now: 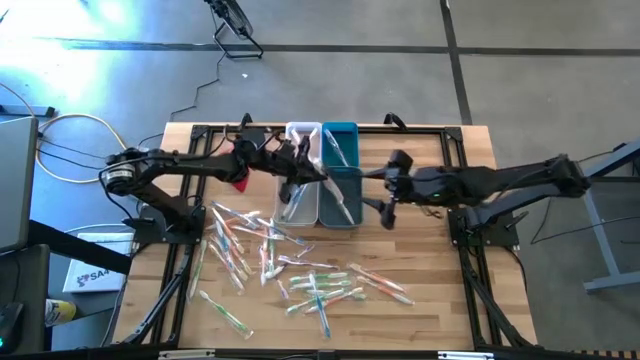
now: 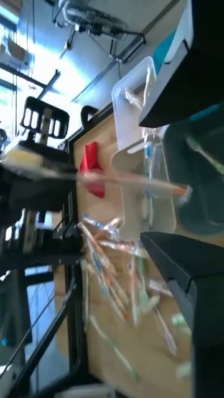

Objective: Pick & Place Toothbrushes
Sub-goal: Put the orange toothbrush into the transparent bin

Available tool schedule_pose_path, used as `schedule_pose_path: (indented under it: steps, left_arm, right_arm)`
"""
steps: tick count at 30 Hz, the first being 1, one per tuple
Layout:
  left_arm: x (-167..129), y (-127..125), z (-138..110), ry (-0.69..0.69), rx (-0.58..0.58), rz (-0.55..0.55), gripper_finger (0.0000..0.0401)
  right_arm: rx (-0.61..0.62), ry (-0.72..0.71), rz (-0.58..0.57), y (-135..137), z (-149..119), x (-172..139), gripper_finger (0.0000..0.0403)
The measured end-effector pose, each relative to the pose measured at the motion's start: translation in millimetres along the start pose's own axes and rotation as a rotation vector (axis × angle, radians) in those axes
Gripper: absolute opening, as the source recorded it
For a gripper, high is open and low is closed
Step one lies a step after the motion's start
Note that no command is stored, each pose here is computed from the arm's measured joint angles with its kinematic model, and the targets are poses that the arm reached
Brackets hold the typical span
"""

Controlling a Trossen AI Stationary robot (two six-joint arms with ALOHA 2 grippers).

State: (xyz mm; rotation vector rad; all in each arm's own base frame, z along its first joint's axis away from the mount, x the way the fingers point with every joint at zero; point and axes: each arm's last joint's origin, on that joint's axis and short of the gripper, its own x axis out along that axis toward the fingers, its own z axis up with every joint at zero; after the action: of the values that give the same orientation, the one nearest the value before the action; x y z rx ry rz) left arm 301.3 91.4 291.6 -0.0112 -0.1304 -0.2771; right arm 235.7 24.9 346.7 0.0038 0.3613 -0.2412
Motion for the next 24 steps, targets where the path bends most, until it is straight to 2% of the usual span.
schedule_pose_path:
  steps: [5, 11, 18, 24]
  left_arm:
    - [-15, 22, -1, 0.026, -0.042, 0.082, 0.0014]
    - [-50, 60, 0, 0.038, -0.126, 0.251, 0.0013]
    - [-98, 97, 1, 0.040, -0.234, 0.456, 0.0013]
    - [-120, 110, -9, 0.107, -0.333, 0.626, 0.0013]
  right_arm:
    - [-0.003, 0.004, 0.024, -5, 0, -25, 0.0275]
    - [-0.036, 0.114, 0.005, -10, -11, -29, 0.0254]
    - [-0.031, 0.235, -0.022, -5, -23, -10, 0.0235]
    - [-0.075, 0.310, -0.033, 1, -33, 11, 0.0230]
